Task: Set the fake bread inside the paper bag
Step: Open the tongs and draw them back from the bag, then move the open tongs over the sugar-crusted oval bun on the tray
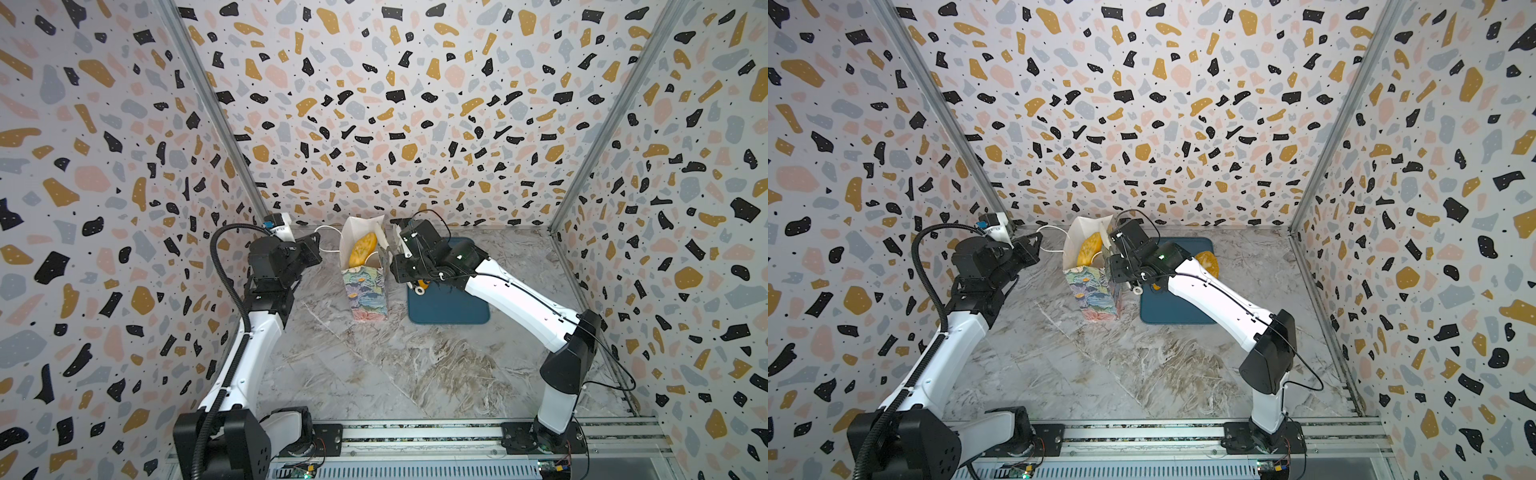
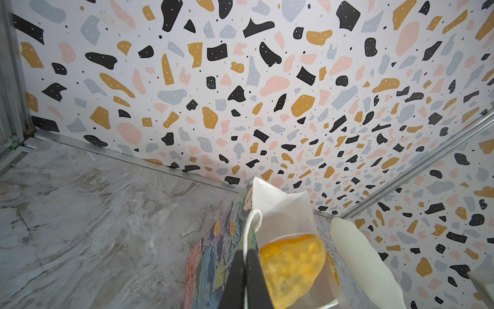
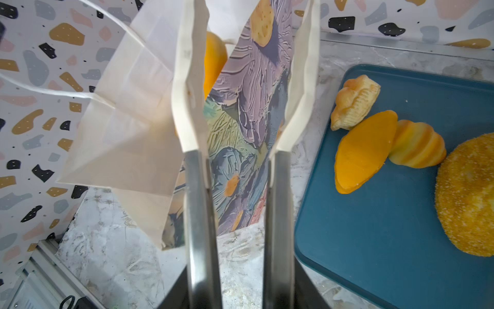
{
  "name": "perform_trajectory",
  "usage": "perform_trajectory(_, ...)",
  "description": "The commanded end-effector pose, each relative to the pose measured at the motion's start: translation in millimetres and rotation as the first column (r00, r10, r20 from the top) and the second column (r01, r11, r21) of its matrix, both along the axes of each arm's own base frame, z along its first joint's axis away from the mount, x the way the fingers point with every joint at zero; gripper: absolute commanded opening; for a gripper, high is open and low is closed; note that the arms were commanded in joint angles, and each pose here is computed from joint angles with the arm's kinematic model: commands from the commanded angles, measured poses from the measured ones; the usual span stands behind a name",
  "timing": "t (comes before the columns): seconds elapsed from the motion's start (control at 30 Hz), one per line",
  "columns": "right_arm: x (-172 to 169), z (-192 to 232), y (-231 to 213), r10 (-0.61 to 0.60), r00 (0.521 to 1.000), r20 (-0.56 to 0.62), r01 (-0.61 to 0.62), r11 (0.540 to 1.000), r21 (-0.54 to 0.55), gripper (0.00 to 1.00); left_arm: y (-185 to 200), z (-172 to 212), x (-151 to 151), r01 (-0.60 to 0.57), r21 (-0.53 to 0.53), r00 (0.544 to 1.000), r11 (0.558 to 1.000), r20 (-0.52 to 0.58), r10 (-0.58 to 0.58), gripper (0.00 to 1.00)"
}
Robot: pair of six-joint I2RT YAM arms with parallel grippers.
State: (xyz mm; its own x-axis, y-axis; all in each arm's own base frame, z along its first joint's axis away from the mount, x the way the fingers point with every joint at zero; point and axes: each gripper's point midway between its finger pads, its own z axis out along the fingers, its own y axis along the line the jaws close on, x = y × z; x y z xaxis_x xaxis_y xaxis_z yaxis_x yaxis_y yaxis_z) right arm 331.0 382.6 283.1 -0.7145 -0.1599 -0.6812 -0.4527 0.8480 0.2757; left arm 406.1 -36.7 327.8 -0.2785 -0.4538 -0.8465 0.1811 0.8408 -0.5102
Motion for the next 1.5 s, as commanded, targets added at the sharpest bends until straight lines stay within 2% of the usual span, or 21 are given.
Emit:
perform_trajectory(0.0,-8,44,8,0.032,0.997,0.073,-0.038,0.995,0.091,0.42,-1,14,-4,0.001,0.006,0.998,1.000,0.055,-0.001,0.00)
perform_trajectory(0.27,-17,70,2,0.033,0.993,0.111,-0.048,0.989,0.143,0.42,-1,14,-4,0.002,0.004,0.999,1.000,0.053,-0.002,0.00)
perform_trajectory(0.57,-23,81,-35,-0.049,0.990,0.130,0.032,0.991,0.128,0.42,-1,14,-4,-0.001,0.009,0.998,1.000,0.056,0.001,0.00)
perform_trajectory(0.93,-36,64,-101,-0.165,0.979,0.119,0.141,0.971,0.191,0.42,-1,15,-5,0.000,0.010,0.998,1.000,0.059,0.000,0.00)
perform_trajectory(1.47,-29,-9,-165,-0.279,0.959,0.054,0.272,0.956,0.110,0.42,0,18,-8,-0.007,0.009,0.997,1.000,0.071,0.007,0.00)
